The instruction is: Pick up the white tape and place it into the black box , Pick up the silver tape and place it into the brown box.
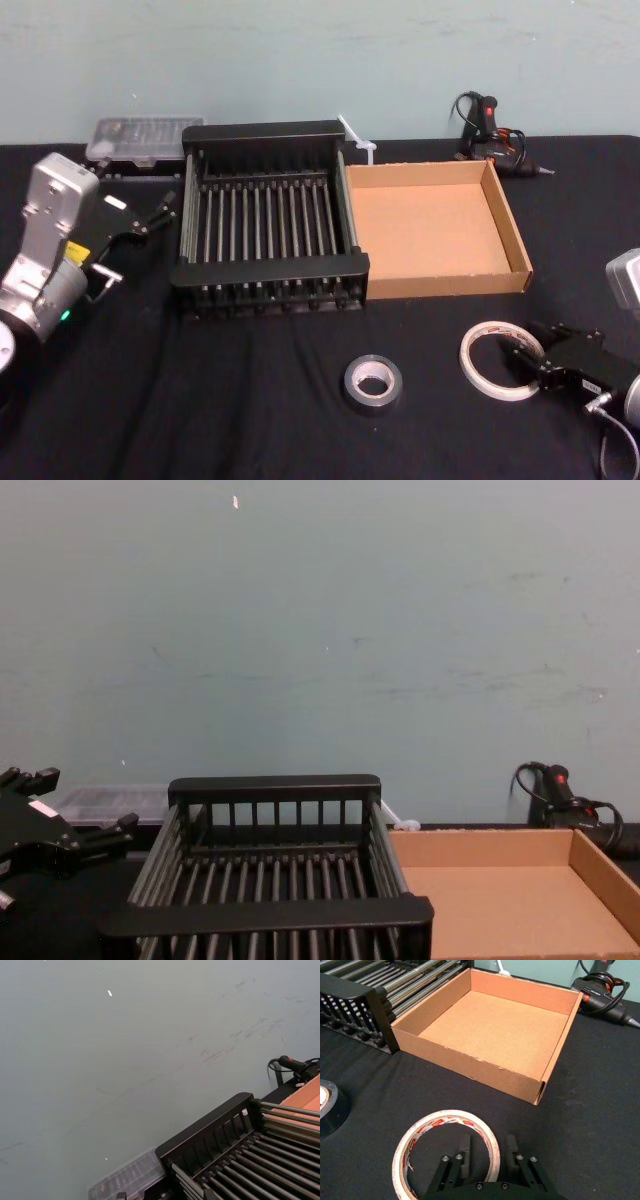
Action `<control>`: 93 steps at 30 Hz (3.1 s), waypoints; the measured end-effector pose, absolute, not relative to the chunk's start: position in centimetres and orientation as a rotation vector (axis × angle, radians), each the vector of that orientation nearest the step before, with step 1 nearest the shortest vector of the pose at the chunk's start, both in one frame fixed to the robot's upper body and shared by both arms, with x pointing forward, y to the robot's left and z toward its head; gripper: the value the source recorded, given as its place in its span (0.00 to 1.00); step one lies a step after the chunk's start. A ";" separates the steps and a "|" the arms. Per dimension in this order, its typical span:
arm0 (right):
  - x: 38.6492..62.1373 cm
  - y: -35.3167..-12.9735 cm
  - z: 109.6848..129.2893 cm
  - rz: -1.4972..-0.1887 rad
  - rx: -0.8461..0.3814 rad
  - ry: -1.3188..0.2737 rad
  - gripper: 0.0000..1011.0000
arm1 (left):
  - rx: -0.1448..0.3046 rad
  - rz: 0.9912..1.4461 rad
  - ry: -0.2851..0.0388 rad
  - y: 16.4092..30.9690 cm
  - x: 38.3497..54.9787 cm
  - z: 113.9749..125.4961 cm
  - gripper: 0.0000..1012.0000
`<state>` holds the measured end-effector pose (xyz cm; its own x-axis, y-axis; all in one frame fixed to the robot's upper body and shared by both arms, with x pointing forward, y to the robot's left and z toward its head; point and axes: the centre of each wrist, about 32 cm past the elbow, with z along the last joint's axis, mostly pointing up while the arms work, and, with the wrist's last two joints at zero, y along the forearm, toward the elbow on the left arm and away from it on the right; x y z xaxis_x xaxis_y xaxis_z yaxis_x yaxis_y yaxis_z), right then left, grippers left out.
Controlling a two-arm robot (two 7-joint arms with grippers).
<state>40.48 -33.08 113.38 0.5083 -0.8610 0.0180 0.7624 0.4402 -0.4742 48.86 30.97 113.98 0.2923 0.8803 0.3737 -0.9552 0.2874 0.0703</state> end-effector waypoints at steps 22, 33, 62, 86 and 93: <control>40.5 -33.1 113.4 -1.020 -0.457 0.241 0.08 | 0.304 1.248 -0.285 31.0 48.9 114.0 0.99; 40.4 -33.1 113.6 -0.989 -0.450 0.219 0.08 | 0.304 1.248 -0.285 31.0 48.9 114.0 0.99; 45.0 -31.2 118.5 -0.946 -0.379 0.034 0.08 | 0.304 1.248 -0.285 31.0 48.9 114.0 0.99; 52.2 -26.3 120.9 -0.844 -0.325 -0.057 0.08 | 0.305 1.248 -0.285 31.0 48.9 114.0 0.99; 53.7 -24.5 121.3 -0.796 -0.317 -0.065 0.08 | 0.304 1.248 -0.285 31.0 48.9 114.0 0.99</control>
<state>53.68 -24.51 121.25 0.7004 -0.6917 0.1762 0.7111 0.6551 -0.2553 48.86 30.97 113.98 0.2923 0.8803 0.3737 -0.9552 0.2874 0.0703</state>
